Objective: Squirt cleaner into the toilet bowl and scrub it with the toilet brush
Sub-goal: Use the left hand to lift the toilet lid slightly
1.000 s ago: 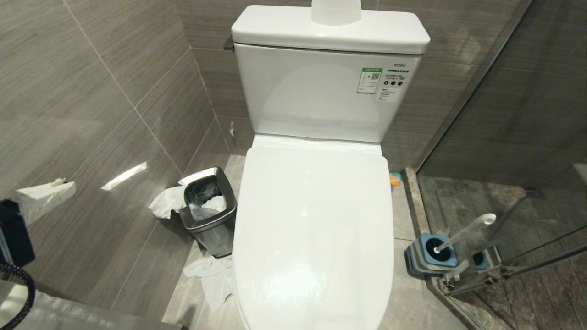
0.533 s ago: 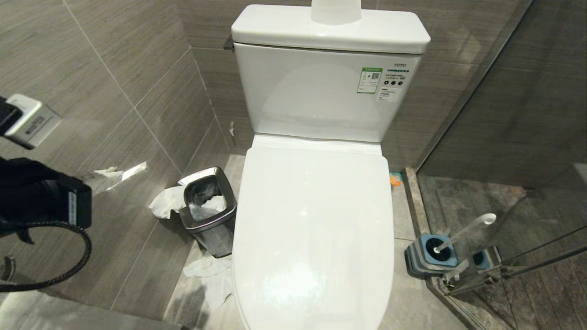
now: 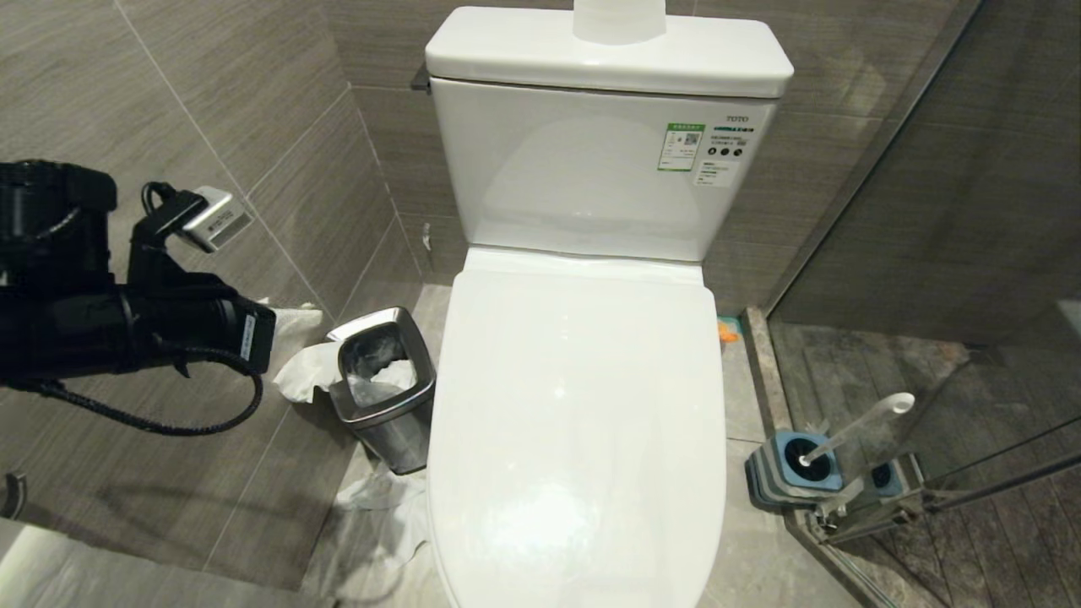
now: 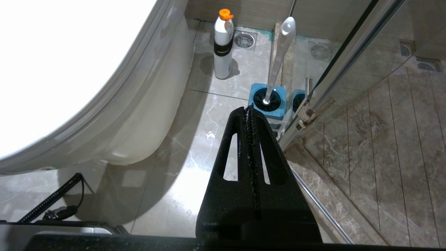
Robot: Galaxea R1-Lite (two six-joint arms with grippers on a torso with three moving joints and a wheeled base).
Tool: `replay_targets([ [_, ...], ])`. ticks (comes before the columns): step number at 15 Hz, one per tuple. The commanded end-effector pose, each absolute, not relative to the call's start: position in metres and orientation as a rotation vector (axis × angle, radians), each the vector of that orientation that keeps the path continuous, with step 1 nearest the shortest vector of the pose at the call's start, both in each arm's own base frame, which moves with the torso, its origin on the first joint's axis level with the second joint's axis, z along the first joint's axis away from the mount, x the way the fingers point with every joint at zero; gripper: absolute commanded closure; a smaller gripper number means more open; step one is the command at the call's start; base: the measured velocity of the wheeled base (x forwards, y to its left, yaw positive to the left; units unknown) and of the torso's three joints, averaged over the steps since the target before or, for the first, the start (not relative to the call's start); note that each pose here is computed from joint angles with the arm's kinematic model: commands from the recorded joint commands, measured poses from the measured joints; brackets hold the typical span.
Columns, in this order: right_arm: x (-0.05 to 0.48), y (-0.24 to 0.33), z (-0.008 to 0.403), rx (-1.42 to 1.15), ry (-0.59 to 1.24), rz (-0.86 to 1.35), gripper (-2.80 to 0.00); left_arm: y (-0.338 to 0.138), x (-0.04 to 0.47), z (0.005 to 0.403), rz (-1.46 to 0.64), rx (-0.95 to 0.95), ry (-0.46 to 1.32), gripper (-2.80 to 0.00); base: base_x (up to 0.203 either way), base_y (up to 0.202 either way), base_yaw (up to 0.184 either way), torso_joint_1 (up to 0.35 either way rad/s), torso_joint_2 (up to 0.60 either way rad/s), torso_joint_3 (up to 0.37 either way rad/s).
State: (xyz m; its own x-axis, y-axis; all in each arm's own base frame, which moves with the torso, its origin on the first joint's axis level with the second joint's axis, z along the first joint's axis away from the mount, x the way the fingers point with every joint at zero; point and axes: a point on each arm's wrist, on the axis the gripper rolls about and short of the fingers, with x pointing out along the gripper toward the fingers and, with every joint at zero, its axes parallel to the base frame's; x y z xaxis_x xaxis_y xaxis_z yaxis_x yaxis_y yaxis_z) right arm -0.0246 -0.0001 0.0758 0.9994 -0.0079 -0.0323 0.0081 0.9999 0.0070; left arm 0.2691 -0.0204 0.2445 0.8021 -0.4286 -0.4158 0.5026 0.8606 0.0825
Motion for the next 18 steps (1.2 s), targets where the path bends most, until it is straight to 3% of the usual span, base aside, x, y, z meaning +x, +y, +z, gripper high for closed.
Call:
replay_targets([
  [1,-0.025,0.000,0.076,0.008,0.032,-0.008,0.00,-0.014,0.292,0.220,-0.621,0.112,0.476,0.00,0.000,0.000,0.000,0.000,0.00,0.000],
  [8,-0.025,0.000,0.076,0.008,0.032,-0.008,0.00,0.001,0.323,0.185,-0.829,-0.293,0.614,0.00,0.000,0.000,0.000,0.000,0.00,0.000],
  [13,-0.025,0.000,0.076,0.008,0.032,-0.008,0.00,0.002,0.357,0.142,-1.011,-0.406,0.620,0.00,0.000,0.000,0.000,0.000,0.00,0.000],
  [18,-0.025,0.000,0.076,0.008,0.032,-0.008,0.00,0.008,0.355,0.121,-1.064,-0.552,0.688,0.00,0.000,0.000,0.000,0.000,0.00,0.000],
])
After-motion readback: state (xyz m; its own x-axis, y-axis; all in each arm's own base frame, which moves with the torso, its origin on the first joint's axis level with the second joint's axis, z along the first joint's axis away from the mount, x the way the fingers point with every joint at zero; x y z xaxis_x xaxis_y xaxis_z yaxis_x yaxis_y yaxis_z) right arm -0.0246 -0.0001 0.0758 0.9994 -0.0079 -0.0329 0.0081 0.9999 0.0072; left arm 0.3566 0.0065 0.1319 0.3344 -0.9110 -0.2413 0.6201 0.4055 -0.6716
